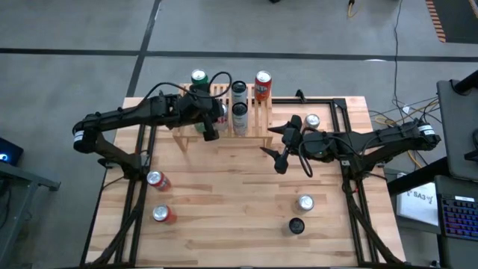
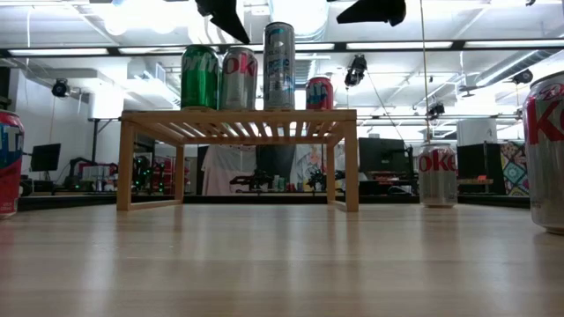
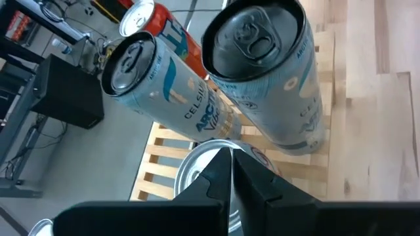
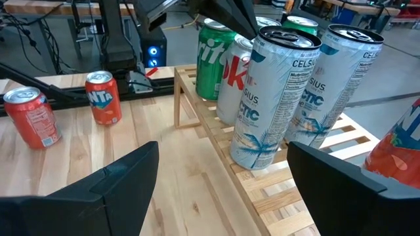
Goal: Place canned beverage on shelf
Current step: Adjust the white soda can
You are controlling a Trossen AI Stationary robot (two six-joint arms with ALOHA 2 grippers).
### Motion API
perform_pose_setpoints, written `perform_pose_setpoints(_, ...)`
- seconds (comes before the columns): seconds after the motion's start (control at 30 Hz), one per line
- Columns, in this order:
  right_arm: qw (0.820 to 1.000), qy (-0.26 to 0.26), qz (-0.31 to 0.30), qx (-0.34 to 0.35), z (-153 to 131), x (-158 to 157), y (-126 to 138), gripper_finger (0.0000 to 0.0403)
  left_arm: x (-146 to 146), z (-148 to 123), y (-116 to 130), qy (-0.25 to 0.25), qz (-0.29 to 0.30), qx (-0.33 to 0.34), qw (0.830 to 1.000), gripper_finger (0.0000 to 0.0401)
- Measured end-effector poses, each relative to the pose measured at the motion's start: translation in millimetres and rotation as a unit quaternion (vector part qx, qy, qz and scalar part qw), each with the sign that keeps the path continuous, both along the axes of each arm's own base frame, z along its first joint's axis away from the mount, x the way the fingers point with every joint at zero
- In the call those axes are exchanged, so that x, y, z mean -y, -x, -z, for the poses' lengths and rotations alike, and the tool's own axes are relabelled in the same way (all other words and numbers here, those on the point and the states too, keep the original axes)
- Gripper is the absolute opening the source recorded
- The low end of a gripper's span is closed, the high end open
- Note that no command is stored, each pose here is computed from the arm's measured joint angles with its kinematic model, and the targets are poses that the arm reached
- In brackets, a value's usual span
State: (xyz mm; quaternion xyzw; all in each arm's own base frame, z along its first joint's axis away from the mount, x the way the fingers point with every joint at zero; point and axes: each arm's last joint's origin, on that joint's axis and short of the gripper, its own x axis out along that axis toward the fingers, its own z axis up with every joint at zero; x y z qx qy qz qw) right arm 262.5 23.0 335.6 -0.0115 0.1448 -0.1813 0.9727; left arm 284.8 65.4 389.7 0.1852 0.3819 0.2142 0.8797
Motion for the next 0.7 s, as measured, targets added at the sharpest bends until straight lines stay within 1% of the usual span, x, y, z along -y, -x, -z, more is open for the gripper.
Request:
perform_pose_setpoints(0.4,1.000,-0.004,0.001,-0.001,1.7,0.0,0.1,0.0325,0.3,6.1,2.9,0.005,-0.002,-0.028,1.000,0.0000)
perform_pose_setpoints(0.7,1.000,-0.005,0.001,-0.001,1.9,-0.1,0.1,0.0325,2.0,5.8,3.0,0.014,0.028,-0.031,0.999,0.0000)
